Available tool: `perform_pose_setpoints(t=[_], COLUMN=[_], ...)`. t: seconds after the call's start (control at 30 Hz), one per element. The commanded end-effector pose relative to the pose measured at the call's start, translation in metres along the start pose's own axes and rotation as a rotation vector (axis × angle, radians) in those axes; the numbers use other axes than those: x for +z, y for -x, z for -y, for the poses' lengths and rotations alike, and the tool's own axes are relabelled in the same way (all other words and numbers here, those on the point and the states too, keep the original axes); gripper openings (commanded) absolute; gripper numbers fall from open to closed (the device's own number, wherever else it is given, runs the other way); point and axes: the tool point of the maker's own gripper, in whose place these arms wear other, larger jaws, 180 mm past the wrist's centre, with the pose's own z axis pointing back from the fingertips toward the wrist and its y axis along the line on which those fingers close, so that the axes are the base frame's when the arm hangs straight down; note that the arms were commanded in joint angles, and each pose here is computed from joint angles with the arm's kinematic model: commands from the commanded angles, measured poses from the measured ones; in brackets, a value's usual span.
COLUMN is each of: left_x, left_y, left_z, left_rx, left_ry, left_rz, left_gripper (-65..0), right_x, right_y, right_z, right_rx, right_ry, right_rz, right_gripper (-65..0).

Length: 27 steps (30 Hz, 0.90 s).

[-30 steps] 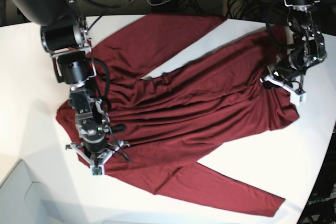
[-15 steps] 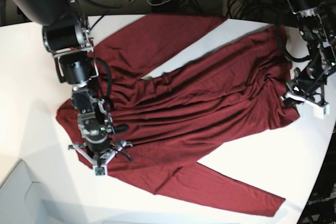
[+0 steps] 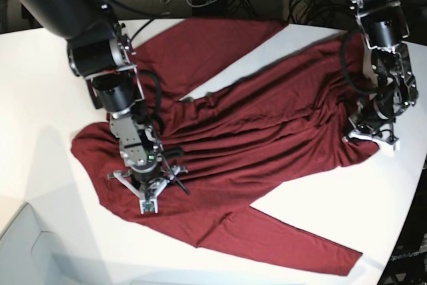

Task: Layout the t-shirt on the table in an organized manner, then fold the t-shirt properly
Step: 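Lower the shirt with both grippers and smooth the hem flat, then regrasp the shirt edges with both grippers and pull them apart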

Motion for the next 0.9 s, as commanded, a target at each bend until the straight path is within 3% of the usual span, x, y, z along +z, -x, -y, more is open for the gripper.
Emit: perform_pose_setpoints(t=[0.0, 0.33, 0.53, 0.87], left_x=[0.002, 0.013, 0.028, 0.047], left_y=[-0.005, 0.010, 0.028, 0.050], left_z=[-0.011, -0.033, -0.026, -0.021], left_rx=[-0.047, -0.145, -0.194, -0.251], left_ry=[-0.047, -0.119, -0.114, -0.101], left_rz=[-0.014, -0.078, -0.187, -0.222], left_gripper=[-59.7, -59.7, -59.7, -59.7], right_x=[-0.003, -0.003, -0.001, 0.002], right_y=[-0.031, -0.012, 0.003, 0.024], right_z=[0.014, 0.068, 0.076, 0.085], right_rx=[0.006, 0.034, 0.047, 0.059], right_ry=[0.027, 0.108, 0.119, 0.130], right_rz=[0.073, 0.046, 0.021, -0.009], right_gripper=[-65.0, -65.0, -65.0, -65.0])
